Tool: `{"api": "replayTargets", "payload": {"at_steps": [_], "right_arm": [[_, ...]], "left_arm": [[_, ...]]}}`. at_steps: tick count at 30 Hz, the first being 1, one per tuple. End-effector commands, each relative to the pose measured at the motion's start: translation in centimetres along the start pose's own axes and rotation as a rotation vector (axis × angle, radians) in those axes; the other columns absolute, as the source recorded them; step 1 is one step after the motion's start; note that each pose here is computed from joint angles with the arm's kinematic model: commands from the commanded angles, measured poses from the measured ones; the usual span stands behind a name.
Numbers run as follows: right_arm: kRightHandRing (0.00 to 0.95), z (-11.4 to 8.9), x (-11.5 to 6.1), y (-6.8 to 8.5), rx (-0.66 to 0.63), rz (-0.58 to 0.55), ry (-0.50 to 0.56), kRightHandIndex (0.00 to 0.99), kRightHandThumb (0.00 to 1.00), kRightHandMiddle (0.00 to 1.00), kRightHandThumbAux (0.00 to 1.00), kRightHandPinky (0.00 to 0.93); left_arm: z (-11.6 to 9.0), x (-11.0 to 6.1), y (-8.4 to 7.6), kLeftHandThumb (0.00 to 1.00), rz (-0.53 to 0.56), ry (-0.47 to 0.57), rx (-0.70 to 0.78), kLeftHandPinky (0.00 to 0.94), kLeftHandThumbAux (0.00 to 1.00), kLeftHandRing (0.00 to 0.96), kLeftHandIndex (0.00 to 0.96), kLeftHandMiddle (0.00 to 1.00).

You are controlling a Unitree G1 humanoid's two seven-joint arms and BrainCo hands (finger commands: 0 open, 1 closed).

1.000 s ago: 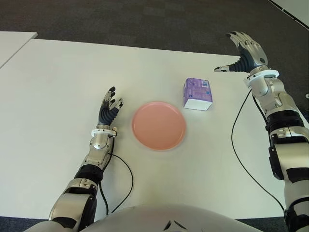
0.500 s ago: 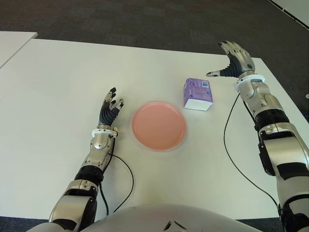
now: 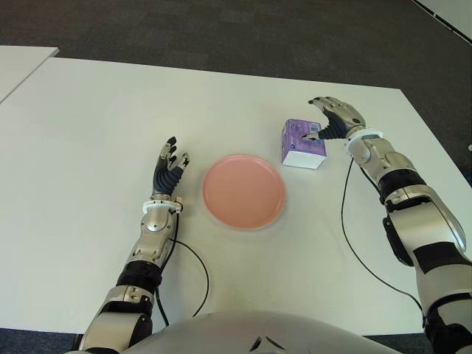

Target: Put the tissue paper into the plate.

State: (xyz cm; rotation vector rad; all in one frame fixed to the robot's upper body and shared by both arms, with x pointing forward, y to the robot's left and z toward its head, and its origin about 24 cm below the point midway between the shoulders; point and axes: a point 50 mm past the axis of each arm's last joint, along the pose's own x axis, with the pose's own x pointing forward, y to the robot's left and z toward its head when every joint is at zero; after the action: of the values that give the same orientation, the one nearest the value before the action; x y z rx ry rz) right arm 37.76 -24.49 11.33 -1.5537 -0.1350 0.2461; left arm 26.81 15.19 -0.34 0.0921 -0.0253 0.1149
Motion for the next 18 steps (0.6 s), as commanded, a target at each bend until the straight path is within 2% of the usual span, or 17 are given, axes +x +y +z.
{"api": "replayTargets", "payload": {"at_steps": [1, 9, 18], "right_arm": [[0.000, 0.4, 0.0, 0.4, -0.013, 0.056, -0.041, 0.000, 0.062, 0.005, 0.522, 0.000], [0.000, 1.0, -0.1, 1.1, -0.027, 0.101, -0.094, 0.000, 0.049, 0.009, 0.515, 0.000], [0.000, 1.3, 0.0, 1.2, 0.003, 0.127, -0.111, 0.000, 0.004, 0.000, 0.510, 0.000]], "left_arm": [[-0.7, -0.6, -0.1, 0.000, 0.007, 0.051, 0.004, 0.000, 0.574, 0.000, 0.000, 0.000], [-0.1, -0.9, -0.5, 0.000, 0.006, 0.047, -0.016, 0.000, 0.572, 0.000, 0.000, 0.000], [2.2, -1.8, -1.3, 0.002, -0.027, 0.015, -0.074, 0.000, 0.594, 0.000, 0.000, 0.000]]}}
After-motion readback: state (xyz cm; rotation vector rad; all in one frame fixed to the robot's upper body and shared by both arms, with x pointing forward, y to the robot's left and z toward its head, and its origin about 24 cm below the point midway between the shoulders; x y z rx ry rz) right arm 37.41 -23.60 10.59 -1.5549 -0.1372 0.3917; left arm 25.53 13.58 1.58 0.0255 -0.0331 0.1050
